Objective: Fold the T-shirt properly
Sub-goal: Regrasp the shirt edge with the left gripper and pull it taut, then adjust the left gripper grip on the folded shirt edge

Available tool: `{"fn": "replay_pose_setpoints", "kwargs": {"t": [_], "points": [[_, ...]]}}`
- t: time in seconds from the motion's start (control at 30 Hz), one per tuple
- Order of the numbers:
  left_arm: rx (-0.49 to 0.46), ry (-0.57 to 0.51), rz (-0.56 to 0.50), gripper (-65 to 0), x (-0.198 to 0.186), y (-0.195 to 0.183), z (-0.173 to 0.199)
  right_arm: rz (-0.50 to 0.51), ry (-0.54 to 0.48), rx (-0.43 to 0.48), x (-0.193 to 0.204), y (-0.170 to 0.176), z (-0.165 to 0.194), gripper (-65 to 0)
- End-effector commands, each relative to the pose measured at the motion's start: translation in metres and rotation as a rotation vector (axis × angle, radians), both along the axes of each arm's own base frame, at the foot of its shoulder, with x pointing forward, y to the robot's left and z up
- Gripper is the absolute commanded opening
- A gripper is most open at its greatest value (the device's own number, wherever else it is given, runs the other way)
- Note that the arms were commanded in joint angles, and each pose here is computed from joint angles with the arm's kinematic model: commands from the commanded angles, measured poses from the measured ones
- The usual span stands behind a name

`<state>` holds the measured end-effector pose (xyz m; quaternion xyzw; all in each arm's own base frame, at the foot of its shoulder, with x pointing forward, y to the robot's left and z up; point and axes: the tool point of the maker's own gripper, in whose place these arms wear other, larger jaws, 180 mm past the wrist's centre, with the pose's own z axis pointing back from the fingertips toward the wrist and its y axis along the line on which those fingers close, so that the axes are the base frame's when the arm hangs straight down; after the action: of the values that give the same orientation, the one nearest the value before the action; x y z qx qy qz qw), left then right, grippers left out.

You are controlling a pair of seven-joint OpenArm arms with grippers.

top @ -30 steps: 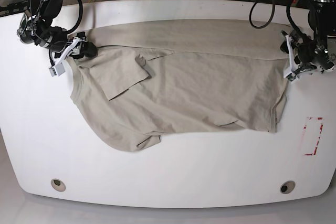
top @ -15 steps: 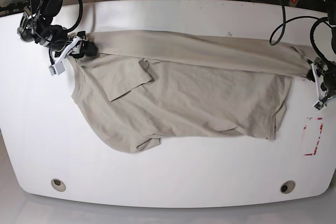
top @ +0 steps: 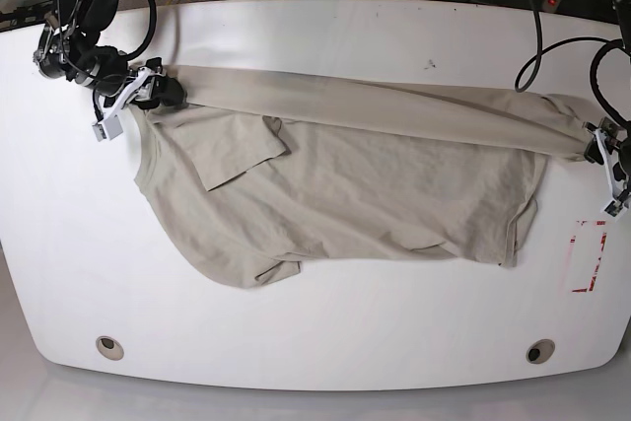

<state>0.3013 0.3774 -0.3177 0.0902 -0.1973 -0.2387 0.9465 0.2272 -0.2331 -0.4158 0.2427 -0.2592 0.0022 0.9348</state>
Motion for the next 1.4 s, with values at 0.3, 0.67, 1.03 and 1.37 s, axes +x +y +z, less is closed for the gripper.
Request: {"fn": "replay_pose_setpoints", "kwargs": {"t": [0.3,0.67,1.03,1.37], "points": [[-0.373,-0.112,0.199,-31.8,-0.009,0.011,0.001,0.011,0.025,-0.041,-0.004,-0.009,0.000,-30.1],[-0.627,-0.202,0.323,-31.8,0.008,0.017,0.007,0.013,0.027,-0.042,-0.005,-0.009,0.000,-30.1],[-0.656,-0.198,0.328,-31.7,0.009,0.018,0.019,0.013,0.027,-0.042,-0.005,-0.009,0.000,-30.1],[-0.615,-0.142,0.059,-31.8,0.002,-0.077,0.008,0.013,0.030,-0.042,-0.005,-0.009,-0.001,-30.1]]}}
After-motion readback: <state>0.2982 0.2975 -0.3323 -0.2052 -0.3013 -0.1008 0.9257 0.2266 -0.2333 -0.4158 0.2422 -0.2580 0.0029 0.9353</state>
